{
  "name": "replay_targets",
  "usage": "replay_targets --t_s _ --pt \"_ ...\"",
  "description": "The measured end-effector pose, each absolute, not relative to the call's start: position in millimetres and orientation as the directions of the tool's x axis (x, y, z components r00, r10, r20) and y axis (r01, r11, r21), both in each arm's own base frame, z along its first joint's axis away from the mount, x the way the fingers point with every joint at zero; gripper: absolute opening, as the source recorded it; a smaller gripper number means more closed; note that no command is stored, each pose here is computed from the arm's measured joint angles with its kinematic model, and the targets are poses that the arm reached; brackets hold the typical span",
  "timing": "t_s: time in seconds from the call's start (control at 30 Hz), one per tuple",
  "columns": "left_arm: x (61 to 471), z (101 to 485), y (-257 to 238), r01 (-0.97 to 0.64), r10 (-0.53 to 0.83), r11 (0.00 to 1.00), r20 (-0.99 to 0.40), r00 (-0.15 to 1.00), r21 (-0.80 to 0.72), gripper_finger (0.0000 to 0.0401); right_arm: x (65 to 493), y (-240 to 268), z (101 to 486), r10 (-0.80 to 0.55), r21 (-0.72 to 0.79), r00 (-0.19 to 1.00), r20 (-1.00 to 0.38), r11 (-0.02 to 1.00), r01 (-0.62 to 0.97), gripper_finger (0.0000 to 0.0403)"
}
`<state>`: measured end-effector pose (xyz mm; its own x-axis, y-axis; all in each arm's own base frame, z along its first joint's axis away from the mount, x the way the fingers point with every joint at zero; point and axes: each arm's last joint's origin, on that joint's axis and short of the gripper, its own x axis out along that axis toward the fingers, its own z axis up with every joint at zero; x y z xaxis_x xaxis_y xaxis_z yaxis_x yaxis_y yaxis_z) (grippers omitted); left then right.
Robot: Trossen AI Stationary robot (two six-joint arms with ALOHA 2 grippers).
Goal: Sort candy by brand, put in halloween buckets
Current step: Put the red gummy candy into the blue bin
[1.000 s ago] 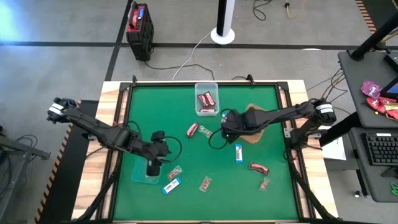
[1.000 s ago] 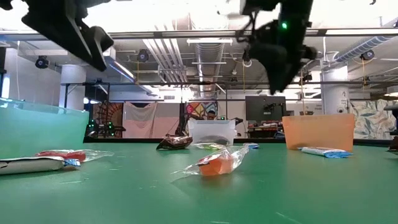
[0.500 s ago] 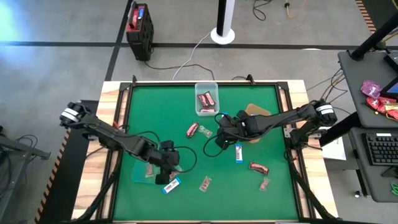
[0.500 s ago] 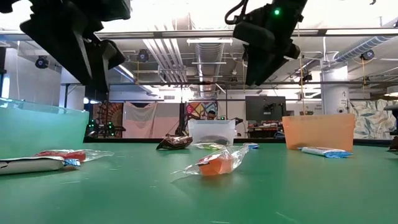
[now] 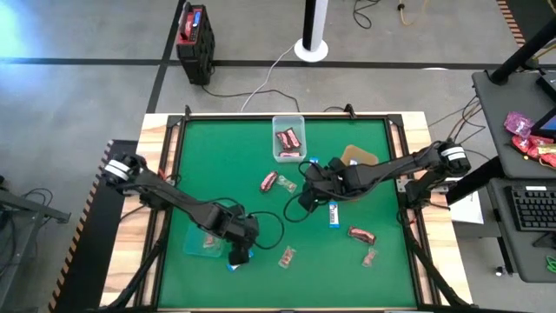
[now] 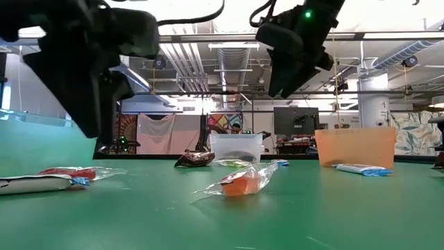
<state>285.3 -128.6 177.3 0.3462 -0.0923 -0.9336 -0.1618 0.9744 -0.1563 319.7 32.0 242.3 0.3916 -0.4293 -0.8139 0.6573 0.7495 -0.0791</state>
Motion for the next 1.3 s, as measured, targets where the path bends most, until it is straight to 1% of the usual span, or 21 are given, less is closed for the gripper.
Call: replay_targets --t_s 0.1,0.37,0.53,0.67,0.73,0.8,1.0,1.03,1.13,1.2,1.3 --pt "297 176 -134 -0.154 -0.085 0.978 -0.940 0.331 -0.142 0.0160 319 35 241 -0.424 -0.071 0.394 -0.815 0.749 0.658 0.0201" --pt "310 154 -139 -0.136 -0.023 0.989 -0.975 0.220 -0.054 0.0159 318 47 241 -0.407 -0.055 0.410 -0.816 0.761 0.647 0.0201" --pt "315 147 -140 -0.134 -0.003 0.990 -0.977 0.215 -0.032 0.0159 316 54 241 -0.399 -0.052 0.418 -0.816 0.770 0.636 0.0201" --pt "315 146 -138 -0.133 0.004 0.991 -0.977 0.212 -0.025 0.0149 316 55 240 -0.400 -0.055 0.418 -0.816 0.773 0.632 0.0201" --pt "315 145 -138 -0.123 0.006 0.992 -0.978 0.209 -0.021 0.0133 316 55 240 -0.405 -0.059 0.417 -0.813 0.771 0.634 0.0201" --pt "315 145 -138 -0.114 0.012 0.993 -0.977 0.211 -0.012 0.0110 315 55 239 -0.419 -0.069 0.416 -0.807 0.767 0.638 0.0201" --pt "316 145 -138 -0.080 0.010 0.997 -0.975 0.221 -0.008 0.0014 316 55 238 -0.421 -0.065 0.421 -0.803 0.766 0.639 0.0201" --pt "317 145 -138 -0.076 0.007 0.997 -0.973 0.229 -0.011 0.0008 316 55 238 -0.420 -0.064 0.423 -0.803 0.766 0.639 0.0201" --pt "319 145 -139 -0.058 -0.003 0.998 -0.968 0.250 -0.018 0.0010 316 55 238 -0.420 -0.062 0.425 -0.802 0.766 0.640 0.0201" --pt "320 149 -139 -0.042 -0.004 0.999 -0.968 0.253 -0.015 0.0004 316 55 238 -0.420 -0.063 0.424 -0.802 0.766 0.639 0.0201" --pt "323 164 -141 -0.015 -0.010 1.000 -0.964 0.265 -0.014 0.0002 316 55 237 -0.421 -0.065 0.423 -0.803 0.766 0.639 0.0201"
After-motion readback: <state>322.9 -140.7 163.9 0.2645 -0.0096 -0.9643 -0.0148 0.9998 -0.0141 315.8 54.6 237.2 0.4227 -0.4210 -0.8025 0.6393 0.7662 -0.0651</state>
